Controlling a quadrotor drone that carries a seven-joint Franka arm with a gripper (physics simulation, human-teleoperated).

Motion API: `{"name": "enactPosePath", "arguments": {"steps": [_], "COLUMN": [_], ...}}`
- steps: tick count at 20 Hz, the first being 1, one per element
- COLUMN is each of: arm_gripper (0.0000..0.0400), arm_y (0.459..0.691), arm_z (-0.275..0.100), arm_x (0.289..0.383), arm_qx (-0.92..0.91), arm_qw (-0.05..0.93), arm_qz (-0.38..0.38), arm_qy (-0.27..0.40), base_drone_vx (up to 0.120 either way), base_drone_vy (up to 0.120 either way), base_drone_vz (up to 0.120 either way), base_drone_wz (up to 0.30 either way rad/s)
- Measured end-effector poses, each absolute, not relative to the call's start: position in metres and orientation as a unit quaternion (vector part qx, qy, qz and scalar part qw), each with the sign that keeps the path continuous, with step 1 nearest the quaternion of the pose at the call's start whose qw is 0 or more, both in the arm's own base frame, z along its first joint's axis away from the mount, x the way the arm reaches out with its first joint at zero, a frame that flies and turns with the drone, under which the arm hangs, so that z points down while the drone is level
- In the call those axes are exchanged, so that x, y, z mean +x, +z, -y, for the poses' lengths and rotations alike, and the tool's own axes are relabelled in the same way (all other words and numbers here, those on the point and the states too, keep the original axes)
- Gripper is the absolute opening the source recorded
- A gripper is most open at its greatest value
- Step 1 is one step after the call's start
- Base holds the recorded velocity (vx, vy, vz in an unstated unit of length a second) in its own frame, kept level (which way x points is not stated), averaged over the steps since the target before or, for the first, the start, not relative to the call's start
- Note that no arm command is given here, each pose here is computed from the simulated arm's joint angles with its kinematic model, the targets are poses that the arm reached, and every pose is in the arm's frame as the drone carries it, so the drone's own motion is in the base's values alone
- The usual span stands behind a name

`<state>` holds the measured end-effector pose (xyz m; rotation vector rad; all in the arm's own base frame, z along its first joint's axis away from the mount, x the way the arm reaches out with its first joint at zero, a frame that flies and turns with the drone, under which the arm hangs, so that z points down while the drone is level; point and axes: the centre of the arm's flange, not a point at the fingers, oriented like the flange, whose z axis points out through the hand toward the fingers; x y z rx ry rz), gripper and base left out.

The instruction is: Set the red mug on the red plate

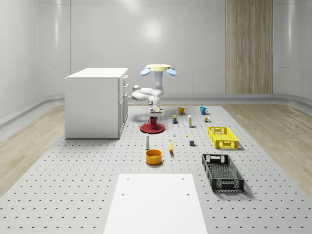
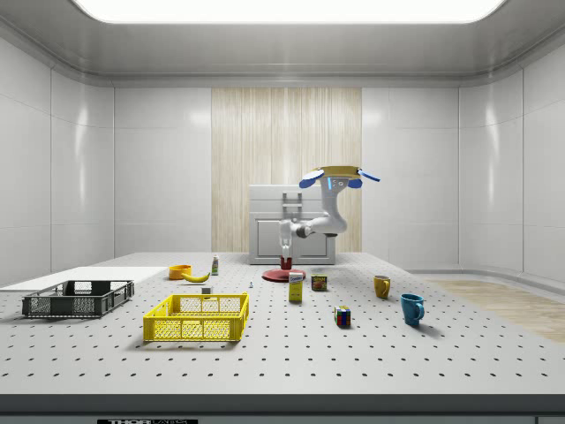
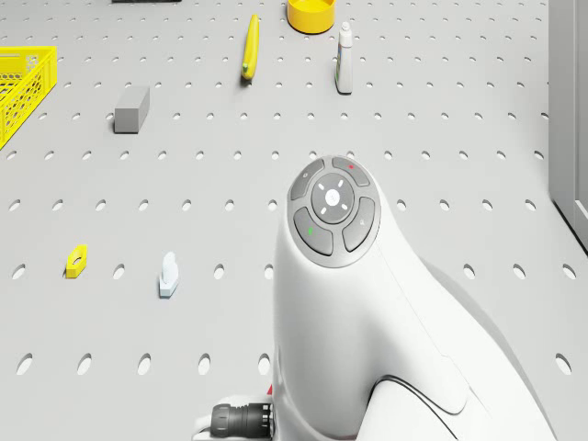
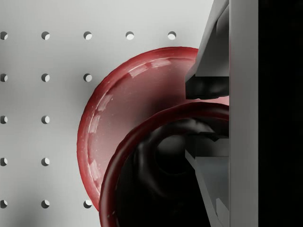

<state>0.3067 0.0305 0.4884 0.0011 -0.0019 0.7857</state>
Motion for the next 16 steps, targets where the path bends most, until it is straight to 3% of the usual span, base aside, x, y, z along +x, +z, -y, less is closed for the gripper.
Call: {"name": "enactPosePath", "arguments": {"steps": [5,6,8,10,13,16], "arm_gripper": [0.01,0.0124,0.0232,0.0298,0.0352,0.0373], "arm_y": [0.504,0.506,0.509,0.508,0.5,0.494], "arm_z": [-0.033,-0.033,-0.033,-0.034,-0.034,-0.034], "arm_x": [0.3067,0.3067,0.3067,0.3067,0.3068,0.3068], "arm_qx": [0.001,0.001,0.001,0.001,0.001,0.001], "arm_qw": [0.924,0.924,0.924,0.924,0.924,0.924], "arm_qz": [0.001,0.001,0.001,0.001,0.001,0.001], "arm_qy": [0.383,0.383,0.383,0.383,0.383,0.383], "base_drone_vx": [0.0,0.0,0.0,0.0,0.0,0.0], "base_drone_vy": [0.0,0.0,0.0,0.0,0.0,0.0], "base_drone_vz": [0.0,0.0,0.0,0.0,0.0,0.0], "base_drone_wz": [0.0,0.0,0.0,0.0,0.0,0.0]}}
